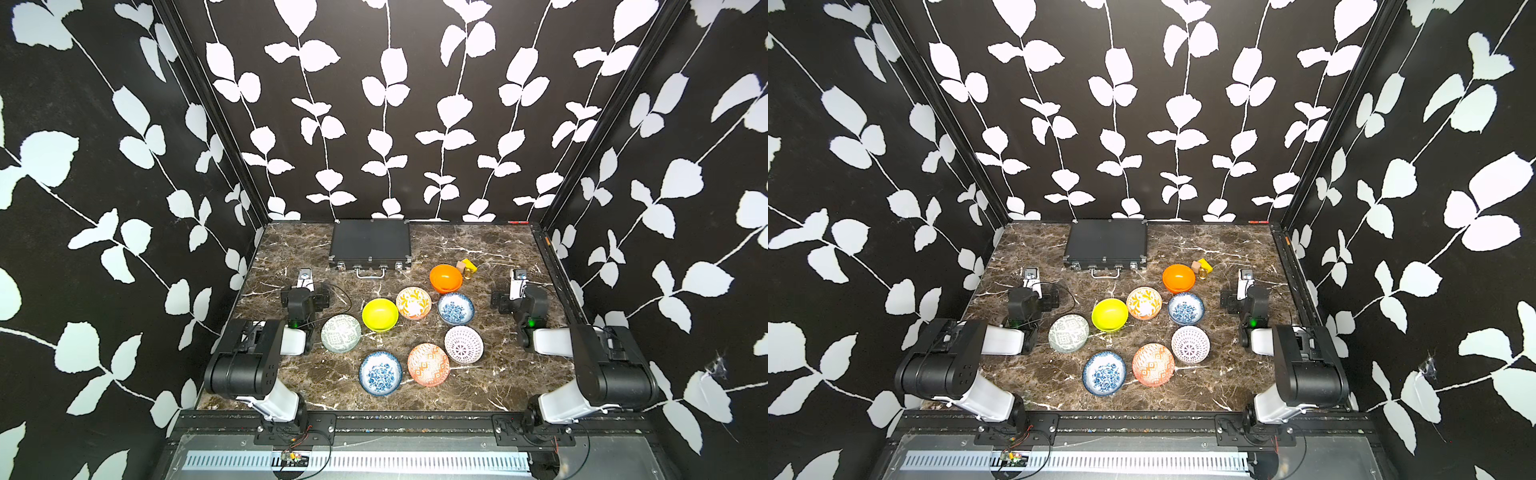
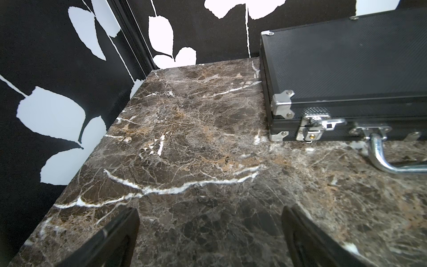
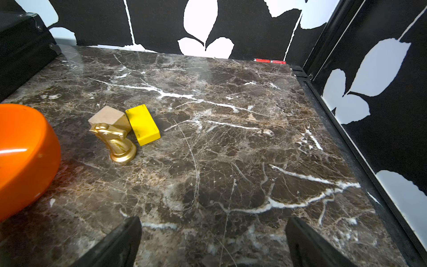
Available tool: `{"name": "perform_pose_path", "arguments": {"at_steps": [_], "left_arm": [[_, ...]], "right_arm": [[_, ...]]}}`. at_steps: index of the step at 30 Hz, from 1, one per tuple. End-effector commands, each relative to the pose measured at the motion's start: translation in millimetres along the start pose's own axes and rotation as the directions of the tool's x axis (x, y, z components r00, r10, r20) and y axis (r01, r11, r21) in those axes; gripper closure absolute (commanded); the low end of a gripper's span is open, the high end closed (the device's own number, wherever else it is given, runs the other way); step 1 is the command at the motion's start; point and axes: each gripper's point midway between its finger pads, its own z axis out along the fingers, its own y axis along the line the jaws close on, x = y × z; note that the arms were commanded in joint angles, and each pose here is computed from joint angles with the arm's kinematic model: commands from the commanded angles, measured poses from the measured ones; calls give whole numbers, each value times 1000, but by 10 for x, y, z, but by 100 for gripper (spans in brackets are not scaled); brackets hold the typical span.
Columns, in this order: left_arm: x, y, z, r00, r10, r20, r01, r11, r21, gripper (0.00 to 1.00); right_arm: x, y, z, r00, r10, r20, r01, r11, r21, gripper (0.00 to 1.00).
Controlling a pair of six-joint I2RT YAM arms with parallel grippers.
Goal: Stack the bowls
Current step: Pick up the bowl from the center of the board.
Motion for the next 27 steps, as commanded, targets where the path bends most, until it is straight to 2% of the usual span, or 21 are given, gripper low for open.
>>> {"name": "perform_pose_path", "arguments": {"at_steps": [1, 8, 15, 19, 21, 23, 25, 27], "left_arm": [[-116, 18, -20, 999, -4, 46, 4, 1000, 1, 1], [-235, 62, -156, 996, -8, 94, 10, 1000, -19, 1], [-321, 259, -244, 999, -41, 24, 43, 993, -106, 1], [-394, 353, -316, 995, -94, -21, 90, 985, -147, 1], [-474, 461, -365, 988, -144, -47, 132, 971, -200, 1], [-562, 656, -453, 972, -216, -89, 179, 933, -312, 1], [-631, 844, -602, 955, -257, -150, 174, 892, -418, 1], [-668, 907, -772, 935, -265, -237, 138, 885, -444, 1]], "right_arm": [[-135, 0, -2, 999, -18, 49, 17, 1000, 25, 1], [-147, 79, -103, 993, -62, 99, 59, 998, 32, 1], [-233, -42, -273, 989, -39, 142, 25, 995, 102, 1], [-287, -171, -353, 996, -1, 93, -14, 986, 166, 1], [-359, -215, -406, 999, 12, 48, -21, 982, 185, 1], [-519, -290, -516, 997, 48, 55, -59, 974, 221, 1], [-659, -361, -673, 992, 114, 57, -125, 960, 251, 1], [-782, -451, -853, 979, 195, 65, -206, 934, 292, 1]]}}
